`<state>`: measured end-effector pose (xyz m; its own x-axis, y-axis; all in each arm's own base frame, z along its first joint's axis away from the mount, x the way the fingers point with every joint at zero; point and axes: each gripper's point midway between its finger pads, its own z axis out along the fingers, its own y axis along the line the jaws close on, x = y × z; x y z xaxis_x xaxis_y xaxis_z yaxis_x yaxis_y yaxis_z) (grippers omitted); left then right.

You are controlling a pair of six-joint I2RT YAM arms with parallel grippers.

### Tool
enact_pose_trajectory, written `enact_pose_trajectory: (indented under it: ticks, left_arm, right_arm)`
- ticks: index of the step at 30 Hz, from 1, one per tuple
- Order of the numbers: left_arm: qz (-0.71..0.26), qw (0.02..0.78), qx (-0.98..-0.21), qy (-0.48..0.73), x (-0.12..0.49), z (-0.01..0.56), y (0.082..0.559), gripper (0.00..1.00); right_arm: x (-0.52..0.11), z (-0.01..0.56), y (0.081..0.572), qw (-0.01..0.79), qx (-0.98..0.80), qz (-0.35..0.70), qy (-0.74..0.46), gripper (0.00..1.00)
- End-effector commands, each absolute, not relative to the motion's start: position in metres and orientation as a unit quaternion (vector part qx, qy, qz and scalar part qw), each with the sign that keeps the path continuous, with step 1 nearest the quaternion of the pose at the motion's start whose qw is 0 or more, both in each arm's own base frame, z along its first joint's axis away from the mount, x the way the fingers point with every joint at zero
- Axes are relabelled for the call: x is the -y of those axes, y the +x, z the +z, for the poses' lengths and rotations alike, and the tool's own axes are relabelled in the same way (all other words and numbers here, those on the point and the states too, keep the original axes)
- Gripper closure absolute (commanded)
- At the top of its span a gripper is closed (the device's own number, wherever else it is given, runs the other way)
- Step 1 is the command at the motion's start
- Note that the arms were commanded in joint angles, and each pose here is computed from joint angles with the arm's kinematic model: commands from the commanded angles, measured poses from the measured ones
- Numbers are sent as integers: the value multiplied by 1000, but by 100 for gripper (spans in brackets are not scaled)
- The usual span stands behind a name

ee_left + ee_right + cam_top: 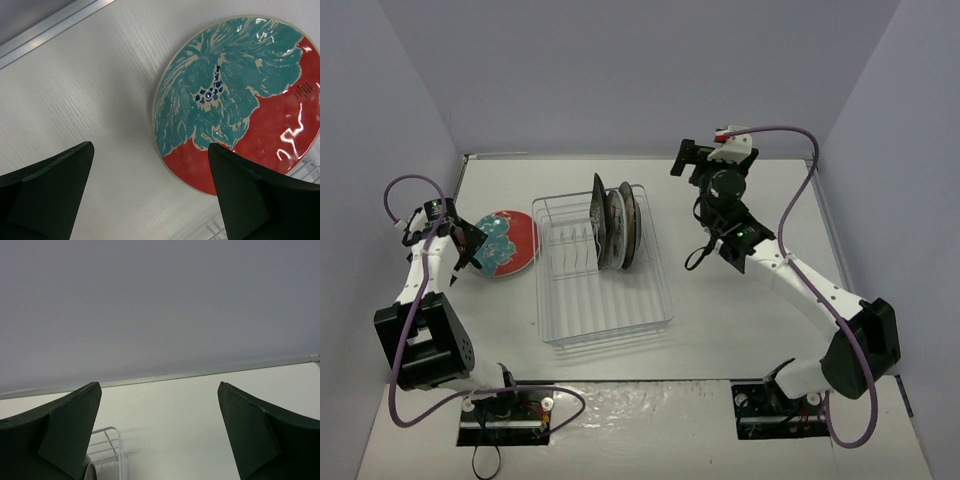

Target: Load the plates into the dish rack

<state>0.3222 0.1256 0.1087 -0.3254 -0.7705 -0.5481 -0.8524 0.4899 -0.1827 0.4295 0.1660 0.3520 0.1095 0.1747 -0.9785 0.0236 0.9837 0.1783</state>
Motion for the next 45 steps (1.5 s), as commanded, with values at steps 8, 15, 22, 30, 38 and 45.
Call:
enact_pose_trajectory:
  ticks: [8, 15, 22, 30, 38, 45]
  left_arm:
    - [-33, 280, -792, -541, -127, 56, 354, 3]
    - [-96, 268, -773, -567, -122, 19, 365, 10]
    - [-137, 266, -746, -594, -119, -5, 372, 44]
    - [-158, 259, -723, -621, -118, -16, 373, 100]
    - [-155, 315, -719, -599, -127, 5, 381, 100]
    - [-161, 450, -702, -529, -135, 89, 398, 100]
  right_arm:
    - [-116, 343, 449, 743, -637, 149, 143, 0]
    - [-103, 336, 452, 742, -633, 161, 152, 0]
    - [-94, 339, 452, 744, -622, 181, 166, 0]
    - [-84, 349, 444, 750, -612, 184, 174, 0]
    - [-77, 350, 435, 750, -610, 176, 185, 0]
    - [-87, 341, 442, 740, -628, 179, 159, 0]
